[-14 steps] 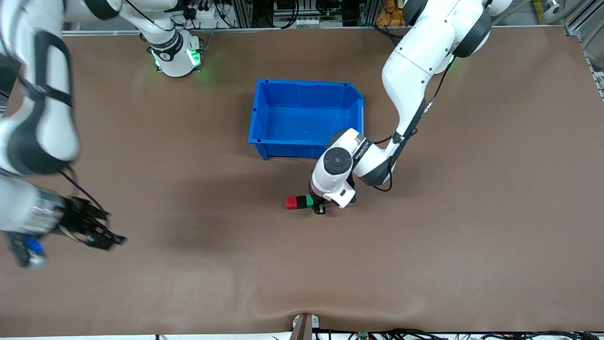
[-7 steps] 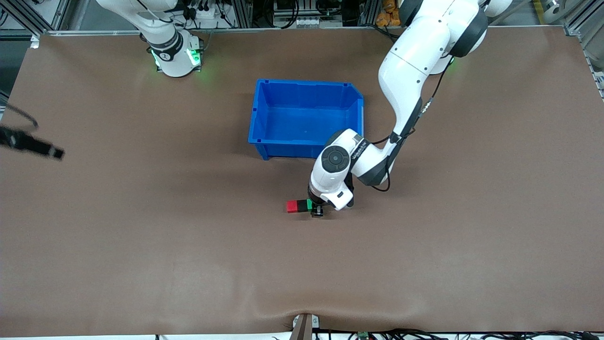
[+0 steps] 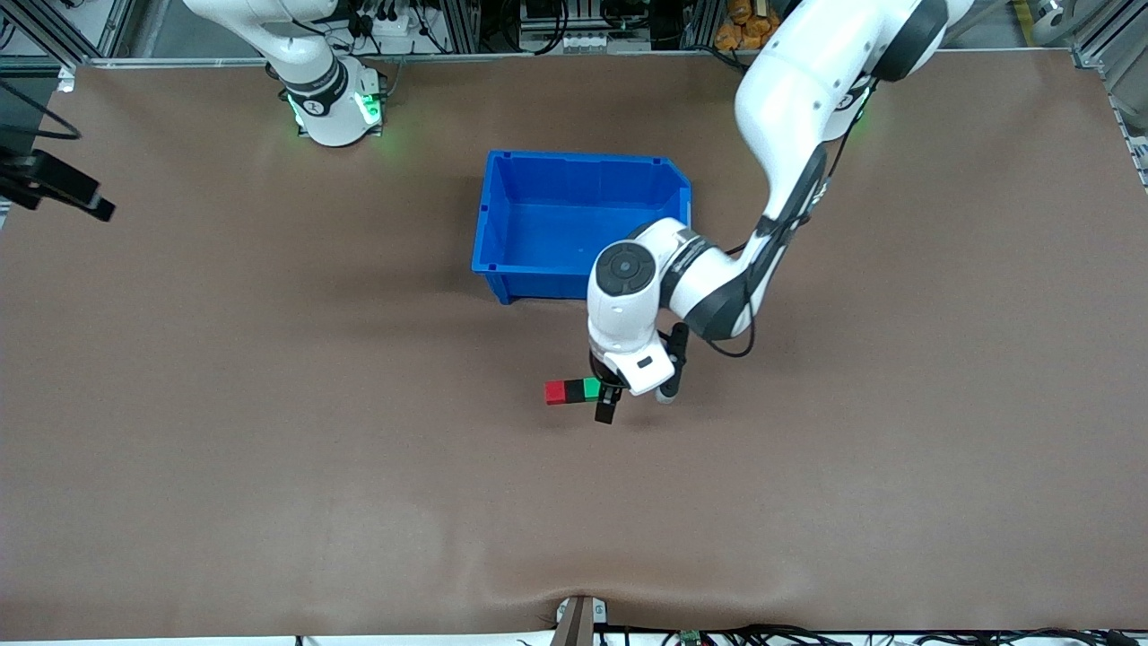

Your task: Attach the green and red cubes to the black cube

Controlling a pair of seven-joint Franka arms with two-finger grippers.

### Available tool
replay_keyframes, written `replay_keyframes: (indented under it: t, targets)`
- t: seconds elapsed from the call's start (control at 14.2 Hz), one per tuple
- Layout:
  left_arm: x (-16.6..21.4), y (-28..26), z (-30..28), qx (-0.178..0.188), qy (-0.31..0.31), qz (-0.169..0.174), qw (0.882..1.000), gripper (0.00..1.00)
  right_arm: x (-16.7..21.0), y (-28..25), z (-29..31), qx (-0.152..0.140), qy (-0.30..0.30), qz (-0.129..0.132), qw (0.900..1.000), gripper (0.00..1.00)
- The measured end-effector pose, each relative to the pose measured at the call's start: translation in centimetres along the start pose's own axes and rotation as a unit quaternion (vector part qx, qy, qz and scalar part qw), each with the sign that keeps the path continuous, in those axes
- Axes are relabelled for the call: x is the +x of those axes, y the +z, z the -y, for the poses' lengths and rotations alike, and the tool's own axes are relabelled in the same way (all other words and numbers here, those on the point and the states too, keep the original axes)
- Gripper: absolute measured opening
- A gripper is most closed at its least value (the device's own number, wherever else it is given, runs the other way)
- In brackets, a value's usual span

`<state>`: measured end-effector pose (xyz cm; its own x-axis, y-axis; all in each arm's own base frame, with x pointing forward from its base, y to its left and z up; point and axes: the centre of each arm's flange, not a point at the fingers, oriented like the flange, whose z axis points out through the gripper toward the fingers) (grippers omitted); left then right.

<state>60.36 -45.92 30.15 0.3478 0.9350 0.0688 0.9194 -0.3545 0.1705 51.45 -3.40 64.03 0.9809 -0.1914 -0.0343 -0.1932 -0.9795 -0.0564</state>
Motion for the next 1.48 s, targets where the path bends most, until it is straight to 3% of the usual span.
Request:
replay_keyframes:
  t: [0.14,0.28,0.56,0.77,0.92,1.13,1.48]
  targets:
    - [3.3,-3.2,-0.4,0.0,0.053,0.006,0.999,1.0,-0.4,0.3,0.2,-0.005,-0.006,-0.008,1.0,1.0]
    - [8.0,-6.4,0.1,-0.002,0.098,0.016,0.995,1.0,-0.2,-1.0,0.3,-0.029,-0.012,-0.023,0.999,1.0]
    - [19.6,-13.7,2.6,0.01,0.176,0.004,0.984,1.0,0.0,-2.9,0.2,-0.045,-0.009,-0.004,0.999,1.0]
    - [26.5,-16.9,4.1,0.021,0.243,0.014,0.97,1.0,0.1,-2.7,0.3,-0.046,-0.01,0.007,0.999,1.0]
    - [29.6,-18.5,5.0,0.029,0.288,0.024,0.957,1.0,0.2,-2.9,0.7,-0.046,-0.013,0.005,0.999,1.0]
    - [31.4,-20.9,6.3,0.043,0.359,0.036,0.932,1.0,0.3,-2.9,0.9,-0.047,-0.015,0.004,0.999,1.0]
    - [37.5,-26.3,10.3,0.067,0.467,0.069,0.879,1.0,0.5,-2.6,1.0,-0.045,-0.016,0.007,0.999,1.0]
